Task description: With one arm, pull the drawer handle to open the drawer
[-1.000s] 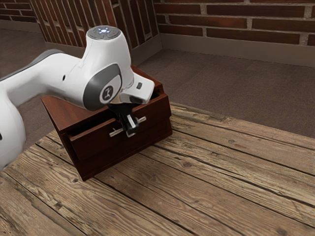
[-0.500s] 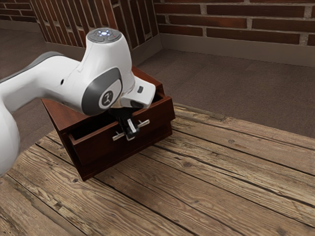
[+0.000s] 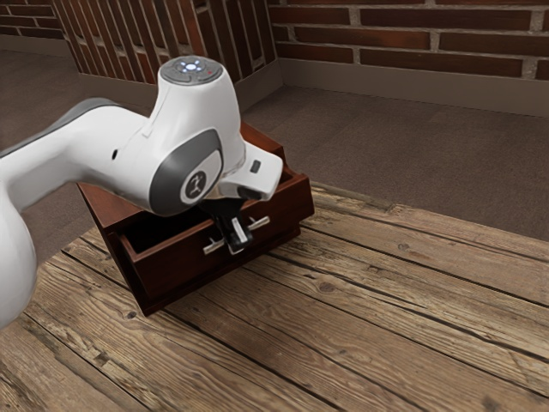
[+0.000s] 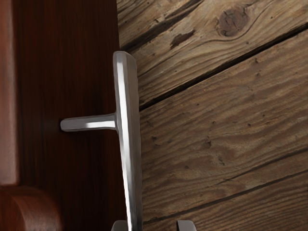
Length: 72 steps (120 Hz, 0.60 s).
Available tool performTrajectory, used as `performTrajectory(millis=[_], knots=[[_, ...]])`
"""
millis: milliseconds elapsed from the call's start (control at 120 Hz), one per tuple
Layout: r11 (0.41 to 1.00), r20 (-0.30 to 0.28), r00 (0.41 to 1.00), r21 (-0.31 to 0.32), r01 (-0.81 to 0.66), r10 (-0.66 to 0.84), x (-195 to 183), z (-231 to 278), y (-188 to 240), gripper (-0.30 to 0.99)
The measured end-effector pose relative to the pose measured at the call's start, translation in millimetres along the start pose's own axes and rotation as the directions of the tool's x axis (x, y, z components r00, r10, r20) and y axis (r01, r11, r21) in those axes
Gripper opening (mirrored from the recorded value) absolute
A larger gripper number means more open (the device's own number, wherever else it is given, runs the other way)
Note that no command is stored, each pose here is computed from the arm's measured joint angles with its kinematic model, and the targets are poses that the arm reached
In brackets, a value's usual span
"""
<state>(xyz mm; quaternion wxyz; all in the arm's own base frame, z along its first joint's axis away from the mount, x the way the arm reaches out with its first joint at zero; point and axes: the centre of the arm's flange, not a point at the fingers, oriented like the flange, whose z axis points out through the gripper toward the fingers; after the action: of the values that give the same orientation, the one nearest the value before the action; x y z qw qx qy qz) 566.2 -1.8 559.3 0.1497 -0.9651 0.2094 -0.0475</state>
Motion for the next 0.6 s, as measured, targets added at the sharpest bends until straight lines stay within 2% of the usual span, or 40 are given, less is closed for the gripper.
performTrajectory(millis=[600], knots=[[1.0, -0.028, 1.0, -0.012, -0.014, 0.013, 5.4, -13.9, 37.3, 0.04]])
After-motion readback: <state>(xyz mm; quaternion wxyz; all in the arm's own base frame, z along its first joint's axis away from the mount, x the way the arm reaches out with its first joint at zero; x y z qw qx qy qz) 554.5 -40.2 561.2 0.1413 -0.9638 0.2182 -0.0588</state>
